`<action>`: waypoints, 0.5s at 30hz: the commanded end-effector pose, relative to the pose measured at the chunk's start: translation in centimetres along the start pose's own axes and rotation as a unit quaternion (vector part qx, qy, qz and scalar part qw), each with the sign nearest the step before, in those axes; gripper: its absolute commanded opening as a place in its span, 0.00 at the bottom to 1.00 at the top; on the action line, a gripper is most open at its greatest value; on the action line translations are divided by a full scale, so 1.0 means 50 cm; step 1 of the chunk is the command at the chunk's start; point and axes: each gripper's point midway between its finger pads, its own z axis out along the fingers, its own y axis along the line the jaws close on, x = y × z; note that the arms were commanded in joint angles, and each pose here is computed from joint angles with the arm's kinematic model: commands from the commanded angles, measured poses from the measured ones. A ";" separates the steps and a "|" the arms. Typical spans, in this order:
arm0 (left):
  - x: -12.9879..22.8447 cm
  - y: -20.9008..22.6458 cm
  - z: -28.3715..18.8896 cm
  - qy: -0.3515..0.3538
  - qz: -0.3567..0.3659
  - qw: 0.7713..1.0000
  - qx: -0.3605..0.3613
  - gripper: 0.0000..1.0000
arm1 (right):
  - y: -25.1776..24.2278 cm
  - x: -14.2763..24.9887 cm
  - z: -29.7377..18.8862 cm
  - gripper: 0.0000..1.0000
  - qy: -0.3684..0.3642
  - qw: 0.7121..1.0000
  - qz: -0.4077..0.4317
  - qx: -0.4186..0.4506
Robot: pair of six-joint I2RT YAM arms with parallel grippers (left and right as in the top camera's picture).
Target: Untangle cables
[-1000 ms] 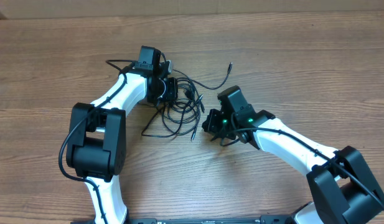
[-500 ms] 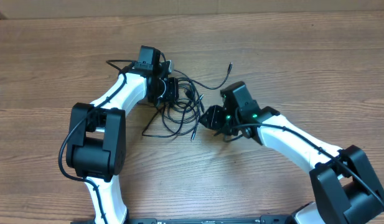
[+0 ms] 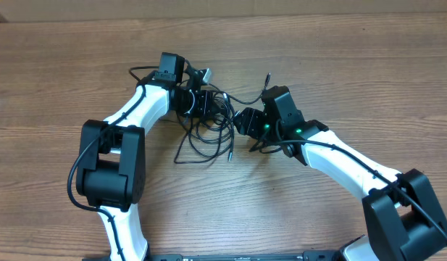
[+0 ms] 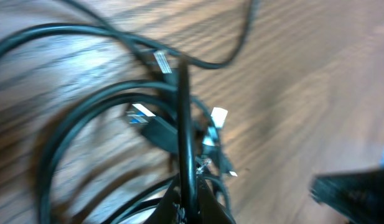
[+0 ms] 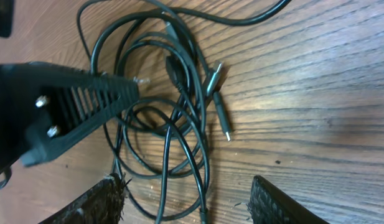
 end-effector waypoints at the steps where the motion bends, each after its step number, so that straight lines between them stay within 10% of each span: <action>1: 0.001 -0.043 -0.008 -0.001 0.040 0.997 0.062 0.04 | -0.023 -0.010 0.025 0.63 -0.006 0.999 0.027 0.021; 15: 0.003 -0.060 -0.010 0.000 0.042 0.995 0.087 0.04 | -0.042 -0.005 0.087 0.62 0.000 0.999 0.027 0.018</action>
